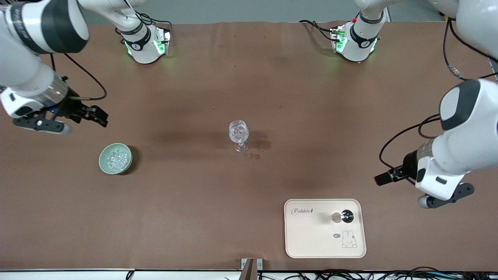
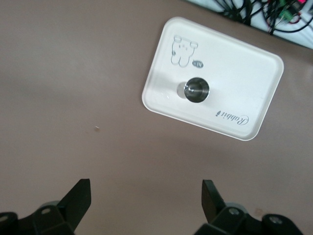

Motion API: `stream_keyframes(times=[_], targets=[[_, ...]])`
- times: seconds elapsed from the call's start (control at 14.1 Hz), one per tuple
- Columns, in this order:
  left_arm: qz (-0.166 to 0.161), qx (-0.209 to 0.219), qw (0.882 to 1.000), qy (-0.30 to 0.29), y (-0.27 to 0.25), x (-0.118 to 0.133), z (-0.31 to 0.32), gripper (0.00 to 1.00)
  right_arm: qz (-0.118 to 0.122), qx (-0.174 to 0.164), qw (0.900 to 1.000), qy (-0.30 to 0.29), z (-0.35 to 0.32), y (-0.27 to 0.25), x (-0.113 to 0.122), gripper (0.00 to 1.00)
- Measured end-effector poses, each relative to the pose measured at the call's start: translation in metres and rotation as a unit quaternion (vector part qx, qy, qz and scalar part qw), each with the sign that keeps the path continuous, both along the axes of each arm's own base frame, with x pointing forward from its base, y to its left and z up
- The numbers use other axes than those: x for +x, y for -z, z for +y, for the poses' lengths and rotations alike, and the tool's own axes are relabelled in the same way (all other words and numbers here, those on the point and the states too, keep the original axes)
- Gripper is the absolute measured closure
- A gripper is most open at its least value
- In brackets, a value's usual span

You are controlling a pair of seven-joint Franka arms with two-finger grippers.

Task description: Pour wine and add ice with both arms

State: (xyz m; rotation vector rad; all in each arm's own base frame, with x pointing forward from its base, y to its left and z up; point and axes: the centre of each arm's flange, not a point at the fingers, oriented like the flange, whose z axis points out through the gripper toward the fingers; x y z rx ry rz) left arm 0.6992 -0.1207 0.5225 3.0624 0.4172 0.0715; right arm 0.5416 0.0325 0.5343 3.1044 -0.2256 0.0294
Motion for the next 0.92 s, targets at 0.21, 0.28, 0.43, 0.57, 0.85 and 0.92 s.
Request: stream_keyframes(times=[0.21, 0.28, 0.43, 0.57, 0.85, 0.92], targets=[[-0.029, 0.024, 0.998, 0.045, -0.048, -0.019, -0.003, 0.0, 0.007, 0.0, 1.0, 0.001, -0.029, -0.021, -0.014, 0.07], [-0.037, 0.03, 0.997, 0.058, -0.061, -0.025, -0.005, 0.0, 0.009, 0.0, 1.0, 0.004, -0.034, -0.029, -0.018, 0.07], [-0.032, 0.029, 0.996, 0.079, -0.081, -0.039, -0.005, 0.0, 0.002, 0.0, 1.0, 0.008, -0.038, -0.056, -0.019, 0.05], [-0.007, 0.019, 0.995, 0.097, -0.091, -0.056, 0.003, 0.0, -0.009, 0.0, 1.0, 0.009, -0.038, -0.083, -0.02, 0.03], [0.015, 0.012, 0.994, 0.104, -0.11, -0.104, 0.03, 0.0, -0.001, 0.0, 1.0, -0.027, -0.036, -0.099, -0.024, 0.03], [0.018, 0.017, 0.994, 0.102, -0.113, -0.118, 0.033, 0.0, 0.008, 0.0, 0.999, -0.039, -0.036, -0.097, -0.024, 0.03]])
